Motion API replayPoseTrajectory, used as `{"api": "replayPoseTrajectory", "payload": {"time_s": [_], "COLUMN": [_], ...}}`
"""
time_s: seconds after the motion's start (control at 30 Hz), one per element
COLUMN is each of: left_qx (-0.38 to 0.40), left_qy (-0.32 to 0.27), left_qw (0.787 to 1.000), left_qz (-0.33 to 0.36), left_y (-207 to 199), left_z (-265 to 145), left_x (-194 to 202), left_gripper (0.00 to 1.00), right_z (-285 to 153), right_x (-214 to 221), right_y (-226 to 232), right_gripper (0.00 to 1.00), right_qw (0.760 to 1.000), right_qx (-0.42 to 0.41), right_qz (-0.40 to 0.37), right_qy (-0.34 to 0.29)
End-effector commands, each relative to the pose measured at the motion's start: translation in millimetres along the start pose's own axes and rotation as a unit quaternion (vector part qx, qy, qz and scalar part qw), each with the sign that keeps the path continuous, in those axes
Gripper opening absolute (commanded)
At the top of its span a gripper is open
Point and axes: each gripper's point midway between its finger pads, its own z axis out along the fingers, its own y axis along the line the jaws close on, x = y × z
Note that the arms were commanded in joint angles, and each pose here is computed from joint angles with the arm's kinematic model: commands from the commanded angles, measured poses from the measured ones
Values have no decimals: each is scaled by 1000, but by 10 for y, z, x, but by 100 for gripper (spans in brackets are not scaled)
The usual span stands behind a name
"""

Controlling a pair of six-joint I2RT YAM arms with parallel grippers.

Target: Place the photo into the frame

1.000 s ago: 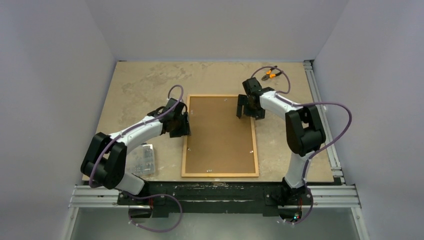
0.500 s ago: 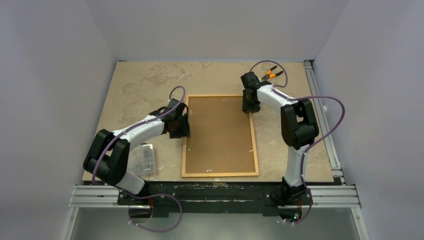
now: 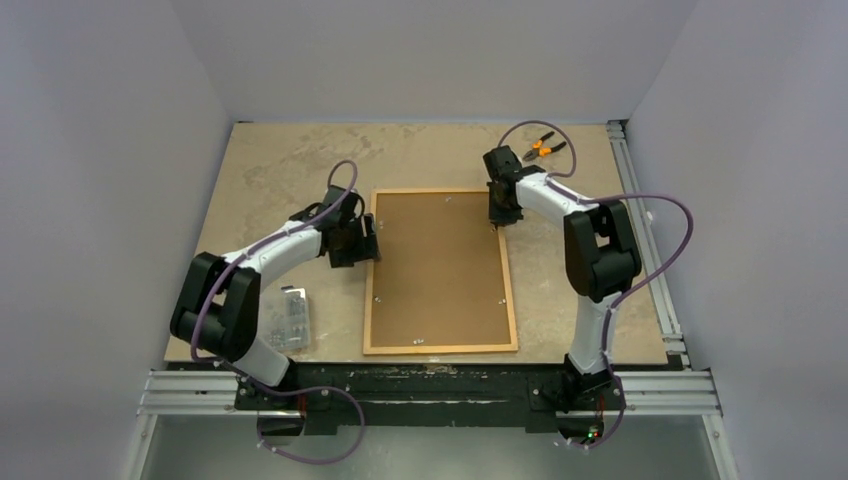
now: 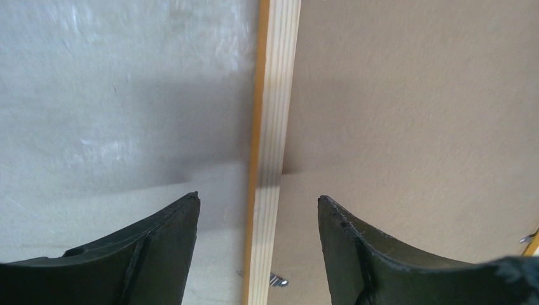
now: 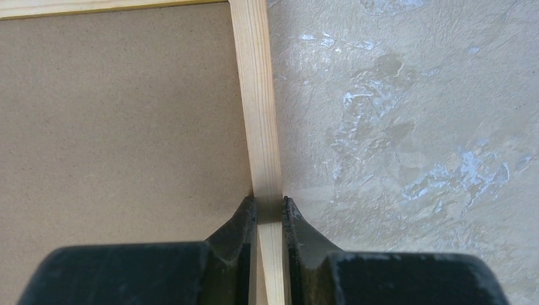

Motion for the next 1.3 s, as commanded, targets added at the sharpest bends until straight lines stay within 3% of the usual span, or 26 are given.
{"api": "replayPoseTrajectory", "payload": {"time_s": [0.0, 0.33, 0.63, 0.9, 1.27], "left_qx": [32, -29, -69, -12, 33], "left_qy": [-36, -46, -1, 23, 37], "left_qw": [999, 998, 997, 999, 999], "left_qz": [-7, 15, 36, 31, 4], "left_y": [-195, -217, -150, -325, -439], "left_z": [-52, 58, 359, 433, 370], "left_x": [-447, -959, -990, -788, -150], "left_gripper": [66, 64, 60, 46, 45], "right_z": [-76, -172, -187, -317, -389], "right_x": [121, 240, 257, 289, 463], "right_y": [59, 73, 99, 65, -4], "right_gripper": [0, 0, 0, 0, 0], "right_qw": [1000, 999, 998, 998, 997], "right_qx": [-25, -48, -58, -67, -70], "right_qz": [3, -1, -3, -15, -18], "right_qy": [6, 6, 9, 3, 9]}}
